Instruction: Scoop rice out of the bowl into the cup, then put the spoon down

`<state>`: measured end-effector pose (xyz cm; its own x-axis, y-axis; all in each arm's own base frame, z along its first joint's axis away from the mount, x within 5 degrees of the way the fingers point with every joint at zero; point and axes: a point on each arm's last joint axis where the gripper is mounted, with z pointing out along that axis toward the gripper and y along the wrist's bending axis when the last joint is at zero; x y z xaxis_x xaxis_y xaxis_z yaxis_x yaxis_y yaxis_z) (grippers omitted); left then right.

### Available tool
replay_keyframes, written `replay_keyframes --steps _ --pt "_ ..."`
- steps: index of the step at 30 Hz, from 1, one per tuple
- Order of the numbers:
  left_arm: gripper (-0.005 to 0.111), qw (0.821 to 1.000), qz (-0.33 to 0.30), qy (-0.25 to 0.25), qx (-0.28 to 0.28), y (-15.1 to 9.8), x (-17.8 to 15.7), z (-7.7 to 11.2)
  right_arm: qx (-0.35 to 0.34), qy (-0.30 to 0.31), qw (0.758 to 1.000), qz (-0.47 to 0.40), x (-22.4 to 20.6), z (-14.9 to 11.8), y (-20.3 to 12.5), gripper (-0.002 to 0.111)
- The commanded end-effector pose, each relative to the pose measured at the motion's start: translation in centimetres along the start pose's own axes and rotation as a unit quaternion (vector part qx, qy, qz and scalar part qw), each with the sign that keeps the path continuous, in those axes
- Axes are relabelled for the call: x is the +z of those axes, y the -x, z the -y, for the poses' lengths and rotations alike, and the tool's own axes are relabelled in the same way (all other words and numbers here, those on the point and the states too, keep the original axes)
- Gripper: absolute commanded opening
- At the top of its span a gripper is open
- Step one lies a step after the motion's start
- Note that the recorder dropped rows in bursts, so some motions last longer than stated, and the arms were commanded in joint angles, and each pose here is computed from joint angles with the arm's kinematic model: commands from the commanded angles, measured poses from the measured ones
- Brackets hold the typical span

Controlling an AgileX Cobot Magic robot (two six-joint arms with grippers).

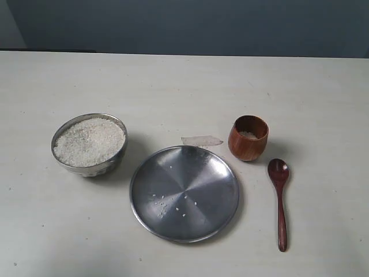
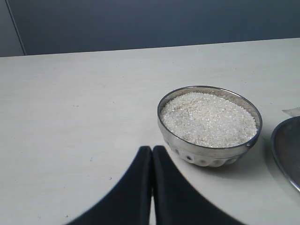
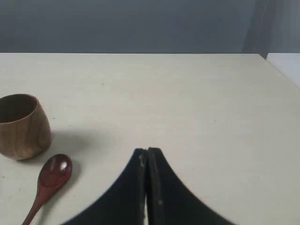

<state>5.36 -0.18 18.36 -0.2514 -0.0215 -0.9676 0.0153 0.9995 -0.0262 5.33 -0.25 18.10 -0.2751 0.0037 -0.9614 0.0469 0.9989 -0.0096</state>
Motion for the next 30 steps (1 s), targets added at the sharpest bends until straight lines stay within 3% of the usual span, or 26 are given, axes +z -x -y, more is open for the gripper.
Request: replay_keyframes --steps 1,30 --pt "0.000 1.000 0.003 -0.005 -0.002 -0.07 0.02 0.06 0.000 -0.002 1.000 0.004 -0.01 0.02 -0.02 -0.001" --pt "0.000 1.000 0.003 -0.005 -0.002 -0.07 0.02 0.06 -0.020 -0.009 1.000 0.012 -0.02 0.15 0.14 -0.001"
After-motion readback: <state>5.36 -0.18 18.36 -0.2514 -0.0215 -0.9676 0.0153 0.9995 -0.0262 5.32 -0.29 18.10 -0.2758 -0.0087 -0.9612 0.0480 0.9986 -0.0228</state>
